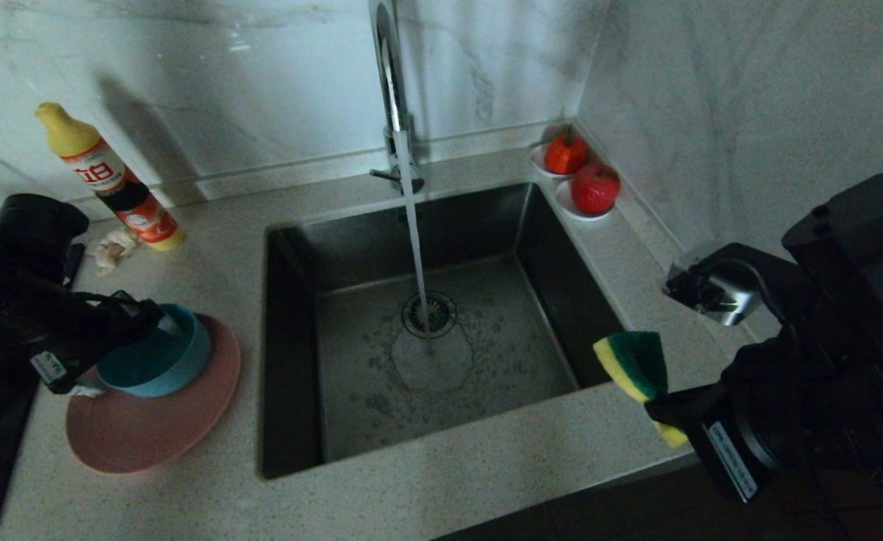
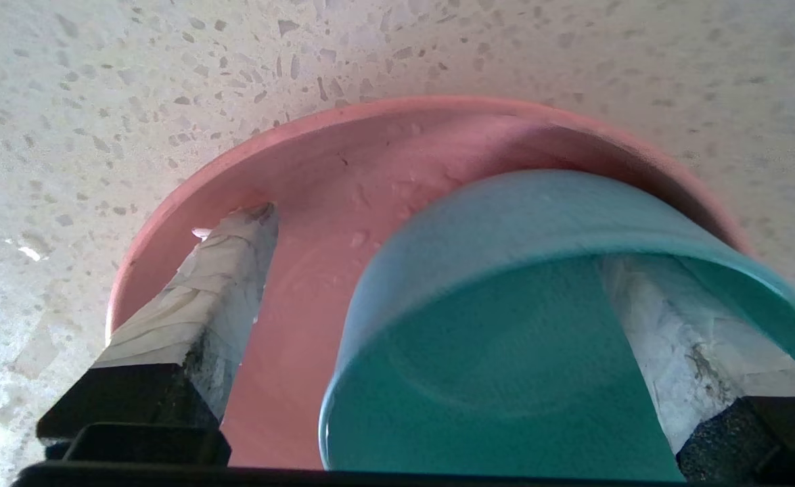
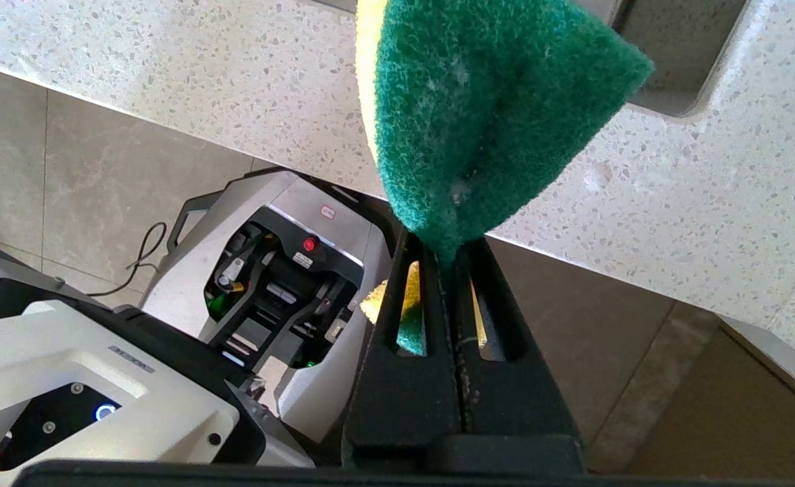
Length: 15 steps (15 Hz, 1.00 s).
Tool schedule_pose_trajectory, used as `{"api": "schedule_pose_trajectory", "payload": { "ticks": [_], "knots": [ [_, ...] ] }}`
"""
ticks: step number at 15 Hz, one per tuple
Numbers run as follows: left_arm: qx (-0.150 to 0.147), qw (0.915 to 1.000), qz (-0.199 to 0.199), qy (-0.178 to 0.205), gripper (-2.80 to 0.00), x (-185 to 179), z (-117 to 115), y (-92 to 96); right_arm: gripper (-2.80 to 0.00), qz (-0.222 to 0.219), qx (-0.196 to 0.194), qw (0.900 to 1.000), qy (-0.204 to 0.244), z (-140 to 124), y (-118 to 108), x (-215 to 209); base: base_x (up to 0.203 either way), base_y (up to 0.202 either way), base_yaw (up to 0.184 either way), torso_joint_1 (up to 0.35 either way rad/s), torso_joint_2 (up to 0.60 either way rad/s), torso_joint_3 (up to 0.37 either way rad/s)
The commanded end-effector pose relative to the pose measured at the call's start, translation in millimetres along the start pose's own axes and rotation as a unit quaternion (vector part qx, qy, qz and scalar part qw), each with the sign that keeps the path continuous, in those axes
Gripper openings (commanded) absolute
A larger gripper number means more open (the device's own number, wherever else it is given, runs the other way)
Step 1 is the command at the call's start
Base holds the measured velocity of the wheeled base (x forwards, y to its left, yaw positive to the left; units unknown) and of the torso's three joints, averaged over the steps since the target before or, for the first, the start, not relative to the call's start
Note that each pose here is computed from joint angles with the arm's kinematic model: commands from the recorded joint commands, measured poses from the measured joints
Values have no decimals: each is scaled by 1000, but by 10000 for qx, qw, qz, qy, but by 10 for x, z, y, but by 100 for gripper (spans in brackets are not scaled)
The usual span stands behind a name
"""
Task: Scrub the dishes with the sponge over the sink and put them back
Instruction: Pick up a bowl and the sponge
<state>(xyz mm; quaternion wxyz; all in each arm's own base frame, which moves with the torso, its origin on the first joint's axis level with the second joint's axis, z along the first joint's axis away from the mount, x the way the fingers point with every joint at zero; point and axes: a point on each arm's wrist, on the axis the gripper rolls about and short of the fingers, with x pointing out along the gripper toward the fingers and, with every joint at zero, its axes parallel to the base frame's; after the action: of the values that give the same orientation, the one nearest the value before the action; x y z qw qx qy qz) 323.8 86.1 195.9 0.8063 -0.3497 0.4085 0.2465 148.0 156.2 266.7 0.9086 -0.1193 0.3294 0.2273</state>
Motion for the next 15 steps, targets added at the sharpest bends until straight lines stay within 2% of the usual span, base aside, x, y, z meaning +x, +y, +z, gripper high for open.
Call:
{"api": "schedule_pose_trajectory", "payload": {
  "ticks": [1,2,10,13,15],
  "knots": [
    [-29,10000,43,52,0,55,7,4,-280,-17,9,10000,19,-1,-2,6,0,0,0,0,0,0],
    [-28,10000,39,46,-280,57,13,0,-280,-16,7,10000,21,-1,-5,7,0,0,0,0,0,0],
    [-31,10000,-62,-71,-280,-20,29,-16,-280,-23,22,10000,0,-2,-19,-19,0,0,0,0,0,0],
    [-48,9994,-282,-192,-280,-193,28,-31,-280,-12,29,10000,-20,-11,-28,-44,0,0,0,0,0,0],
    [9,9962,-789,-379,-280,-551,1,-48,-280,-10,33,10000,-34,-27,-36,-63,0,0,0,0,0,0]
  ]
}}
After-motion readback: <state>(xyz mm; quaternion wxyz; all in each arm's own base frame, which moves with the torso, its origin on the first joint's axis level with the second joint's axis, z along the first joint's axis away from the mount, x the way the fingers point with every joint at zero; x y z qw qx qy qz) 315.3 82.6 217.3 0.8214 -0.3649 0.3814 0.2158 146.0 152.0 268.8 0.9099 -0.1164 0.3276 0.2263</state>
